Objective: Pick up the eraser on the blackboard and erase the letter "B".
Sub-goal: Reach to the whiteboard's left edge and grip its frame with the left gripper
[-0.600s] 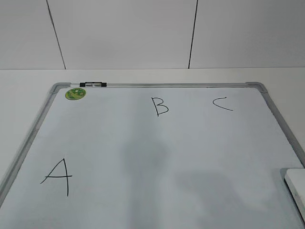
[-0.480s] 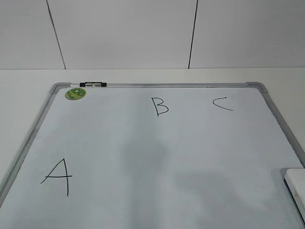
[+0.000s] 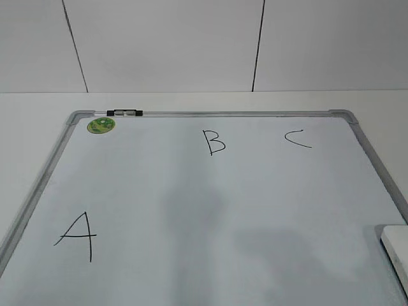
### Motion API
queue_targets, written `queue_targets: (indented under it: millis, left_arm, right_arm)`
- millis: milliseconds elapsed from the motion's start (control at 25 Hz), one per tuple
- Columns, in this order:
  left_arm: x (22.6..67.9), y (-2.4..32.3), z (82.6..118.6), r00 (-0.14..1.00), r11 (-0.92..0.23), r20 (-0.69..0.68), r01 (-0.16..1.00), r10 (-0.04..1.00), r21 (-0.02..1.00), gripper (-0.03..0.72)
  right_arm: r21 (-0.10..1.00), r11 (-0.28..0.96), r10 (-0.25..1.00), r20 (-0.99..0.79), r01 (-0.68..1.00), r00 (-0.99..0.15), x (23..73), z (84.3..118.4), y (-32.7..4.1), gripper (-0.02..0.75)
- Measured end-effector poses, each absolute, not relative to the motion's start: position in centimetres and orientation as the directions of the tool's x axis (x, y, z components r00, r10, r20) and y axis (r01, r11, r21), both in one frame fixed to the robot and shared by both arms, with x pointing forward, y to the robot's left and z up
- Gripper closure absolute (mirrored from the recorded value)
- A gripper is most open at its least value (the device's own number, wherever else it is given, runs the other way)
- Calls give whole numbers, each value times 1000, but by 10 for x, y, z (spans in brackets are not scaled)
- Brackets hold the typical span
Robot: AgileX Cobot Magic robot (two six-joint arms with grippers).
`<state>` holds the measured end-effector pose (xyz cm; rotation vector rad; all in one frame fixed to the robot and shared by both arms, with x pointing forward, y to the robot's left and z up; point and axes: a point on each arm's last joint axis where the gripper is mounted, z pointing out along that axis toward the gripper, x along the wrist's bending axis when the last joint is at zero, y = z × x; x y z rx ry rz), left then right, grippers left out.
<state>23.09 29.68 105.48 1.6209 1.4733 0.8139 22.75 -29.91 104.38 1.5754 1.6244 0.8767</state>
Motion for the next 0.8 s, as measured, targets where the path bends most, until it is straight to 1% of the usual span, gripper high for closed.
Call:
queue_targets:
  millis: [400, 520, 600, 800]
  left_arm:
    - [231, 297, 1055, 121, -20, -45, 489, 992, 872, 453]
    - [231, 297, 1055, 121, -20, -45, 489, 992, 872, 453]
    - [231, 297, 1055, 121, -20, -45, 489, 992, 872, 452]
    - [231, 297, 1055, 121, -20, -45, 489, 992, 872, 452]
  right_arm:
    - [840, 33, 999, -30, 542, -14, 230, 1044, -299, 154]
    - [811, 28, 1000, -25, 584, -13, 238, 1044, -299, 154]
    - [786, 3, 1000, 0, 618, -5, 244, 1045, -299, 154]
    - [697, -43, 999, 54, 716, 8, 262, 1045, -296, 154]
